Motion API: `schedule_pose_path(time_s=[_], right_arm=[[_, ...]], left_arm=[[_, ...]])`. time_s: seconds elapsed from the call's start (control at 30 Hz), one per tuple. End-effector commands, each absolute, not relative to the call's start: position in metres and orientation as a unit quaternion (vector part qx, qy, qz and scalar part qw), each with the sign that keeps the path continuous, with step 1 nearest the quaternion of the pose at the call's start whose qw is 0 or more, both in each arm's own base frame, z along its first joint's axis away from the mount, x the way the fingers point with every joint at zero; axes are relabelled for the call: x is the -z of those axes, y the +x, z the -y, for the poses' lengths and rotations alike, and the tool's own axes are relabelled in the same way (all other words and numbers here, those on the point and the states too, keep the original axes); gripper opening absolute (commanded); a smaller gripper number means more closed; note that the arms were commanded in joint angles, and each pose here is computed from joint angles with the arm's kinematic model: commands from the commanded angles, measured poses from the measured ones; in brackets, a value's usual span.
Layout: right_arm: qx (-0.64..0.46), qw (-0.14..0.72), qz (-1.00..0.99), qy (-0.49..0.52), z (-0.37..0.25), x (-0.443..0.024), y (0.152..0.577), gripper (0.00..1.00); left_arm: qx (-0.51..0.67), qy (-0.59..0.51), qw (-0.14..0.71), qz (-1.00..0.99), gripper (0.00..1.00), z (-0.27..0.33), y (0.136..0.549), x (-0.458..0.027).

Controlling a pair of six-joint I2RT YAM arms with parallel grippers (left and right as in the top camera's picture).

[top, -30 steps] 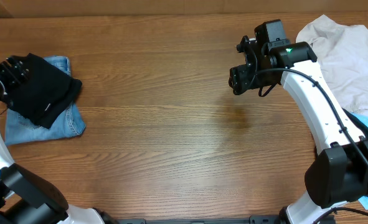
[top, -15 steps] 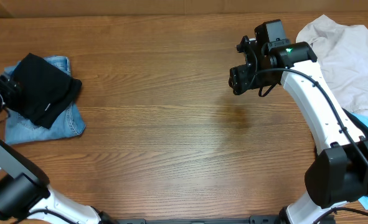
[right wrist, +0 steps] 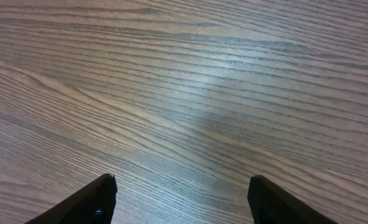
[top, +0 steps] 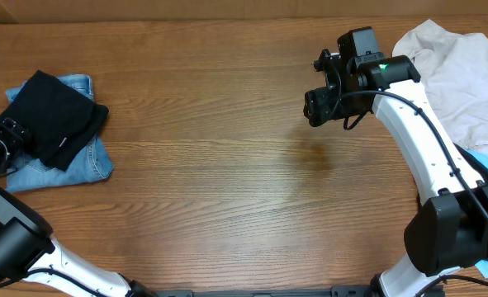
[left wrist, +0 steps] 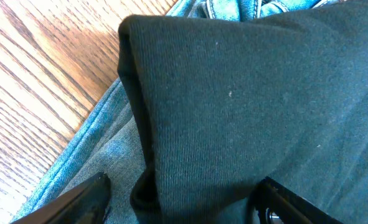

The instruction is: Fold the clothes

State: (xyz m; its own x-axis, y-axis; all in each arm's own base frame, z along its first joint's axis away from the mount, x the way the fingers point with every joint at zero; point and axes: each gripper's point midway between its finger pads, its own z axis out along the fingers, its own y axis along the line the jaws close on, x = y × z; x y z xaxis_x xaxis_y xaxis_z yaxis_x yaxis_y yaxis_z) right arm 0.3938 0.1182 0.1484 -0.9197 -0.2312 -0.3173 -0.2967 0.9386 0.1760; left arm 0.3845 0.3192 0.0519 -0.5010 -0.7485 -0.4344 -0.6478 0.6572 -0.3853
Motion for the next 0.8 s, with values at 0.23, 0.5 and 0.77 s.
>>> schedule_pose_path(time_s=[0.23, 0.5, 0.77], right_arm=[[-0.109, 0.148, -0.973, -0.137, -0.117, -0.149, 0.394, 0.72], [-0.109, 0.148, -0.973, -0.137, -0.117, -0.149, 0.394, 0.72], [-0.118, 0.166, -0.971, -0.121, -0.12, -0.152, 0.403, 0.83]], left_arm=[[0.057, -0.501, 0.295, -0.812, 0.77, -0.342, 0.357, -0.082], [0.058, -0.491, 0.351, -0.795, 0.78, -0.344, 0.358, -0.136], [0.085, -0.378, 0.439, -0.811, 0.77, -0.294, 0.385, -0.222]])
